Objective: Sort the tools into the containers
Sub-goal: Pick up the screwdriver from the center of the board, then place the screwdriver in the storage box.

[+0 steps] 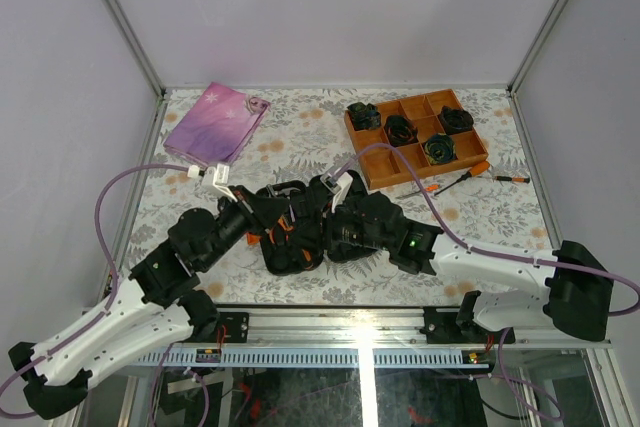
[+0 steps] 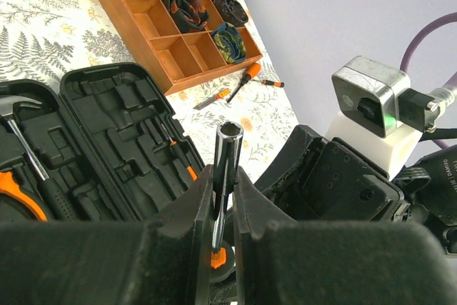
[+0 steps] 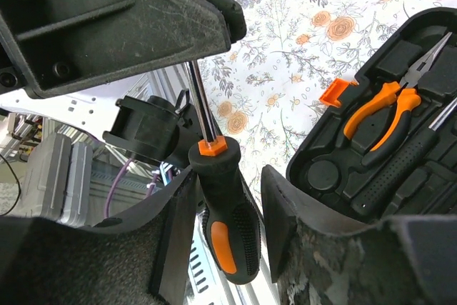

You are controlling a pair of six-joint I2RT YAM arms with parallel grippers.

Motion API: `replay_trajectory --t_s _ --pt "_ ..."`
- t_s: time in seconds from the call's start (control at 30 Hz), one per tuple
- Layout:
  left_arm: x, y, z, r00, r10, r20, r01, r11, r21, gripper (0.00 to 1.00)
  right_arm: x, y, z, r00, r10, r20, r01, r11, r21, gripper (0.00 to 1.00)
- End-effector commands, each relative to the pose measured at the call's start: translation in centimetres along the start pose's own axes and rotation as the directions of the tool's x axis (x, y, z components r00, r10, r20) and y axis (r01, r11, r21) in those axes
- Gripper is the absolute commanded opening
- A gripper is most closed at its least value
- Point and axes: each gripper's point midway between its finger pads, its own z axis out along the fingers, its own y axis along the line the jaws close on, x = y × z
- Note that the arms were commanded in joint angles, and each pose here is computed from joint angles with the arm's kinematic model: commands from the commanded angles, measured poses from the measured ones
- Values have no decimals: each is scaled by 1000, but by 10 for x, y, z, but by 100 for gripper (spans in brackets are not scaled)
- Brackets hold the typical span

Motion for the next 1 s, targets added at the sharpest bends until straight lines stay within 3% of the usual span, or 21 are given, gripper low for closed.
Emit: replay_trajectory --t_s 0.0,0.13,0.27,0.4,0.53,0.73,0.97 --pt "-13 -8 -3 998 -43 54 41 999 30 0 -22 11 6 998 -36 60 37 999 -21 45" --pt "-14 -8 -4 998 -33 51 32 999 23 2 -25 8 5 997 -24 73 24 1000 5 14" --pt "-22 1 -12 997 -24 77 26 999 -32 28 -28 -7 -3 996 -8 90 -1 995 101 1" --pt "-25 15 -22 996 -1 90 9 995 -95 53 -26 -17 -13 998 -16 69 4 986 169 0" --pt "-27 31 -33 996 21 88 -6 985 -171 64 -26 -31 -25 999 -25 47 11 964 267 0" --pt "-17 52 -39 998 56 30 -46 961 -274 67 -31 -52 -43 999 -28 31 14 924 382 0" --pt "5 67 -26 993 77 -85 -102 932 -348 67 -27 -78 -55 997 81 15 -81 913 399 0"
